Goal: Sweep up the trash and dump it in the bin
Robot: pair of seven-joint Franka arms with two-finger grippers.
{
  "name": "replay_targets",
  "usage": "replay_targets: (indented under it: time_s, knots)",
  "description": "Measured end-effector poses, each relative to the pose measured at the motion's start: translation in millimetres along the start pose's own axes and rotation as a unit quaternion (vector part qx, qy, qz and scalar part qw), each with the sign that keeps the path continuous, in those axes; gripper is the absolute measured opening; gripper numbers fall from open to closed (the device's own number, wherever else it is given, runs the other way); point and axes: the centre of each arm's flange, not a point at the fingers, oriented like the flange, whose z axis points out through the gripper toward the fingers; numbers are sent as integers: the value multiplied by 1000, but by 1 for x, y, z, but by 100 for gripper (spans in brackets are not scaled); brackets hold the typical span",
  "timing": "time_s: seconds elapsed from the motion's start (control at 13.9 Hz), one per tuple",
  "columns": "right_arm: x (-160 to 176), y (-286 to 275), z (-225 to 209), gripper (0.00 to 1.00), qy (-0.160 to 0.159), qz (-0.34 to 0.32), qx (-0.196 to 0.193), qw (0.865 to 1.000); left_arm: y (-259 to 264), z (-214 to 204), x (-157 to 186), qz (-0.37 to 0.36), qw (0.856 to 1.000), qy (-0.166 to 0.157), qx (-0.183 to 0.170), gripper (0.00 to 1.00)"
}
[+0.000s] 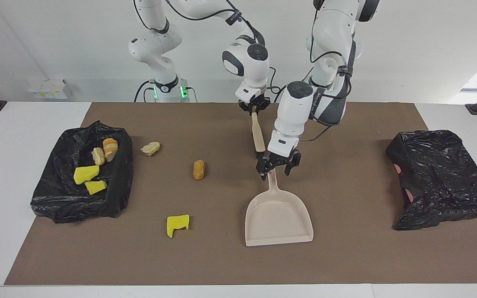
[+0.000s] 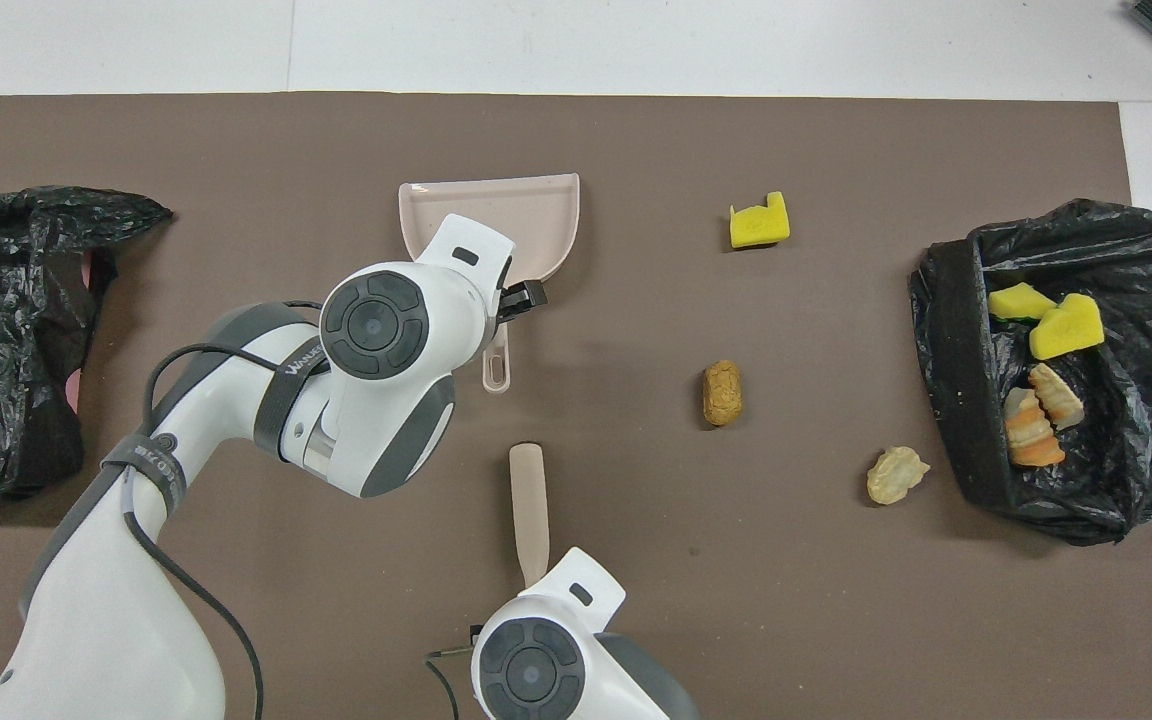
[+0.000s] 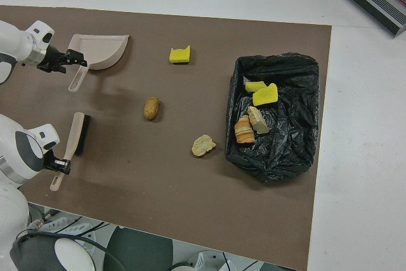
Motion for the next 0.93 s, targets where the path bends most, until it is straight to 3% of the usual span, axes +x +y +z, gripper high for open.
replay_targets:
  time_s: [0.29, 0.58, 0.93]
  knots:
    - [-7, 34, -15, 26, 12, 89, -1, 996, -2, 5, -4, 45, 999, -6, 4, 100]
    - [-2, 126, -50, 26, 29, 167, -5, 986, -4, 10, -10, 80, 997, -18, 13, 100]
    - [3, 204, -68, 26, -5, 239, -66, 969, -3, 15, -24, 116, 993, -28, 18, 82]
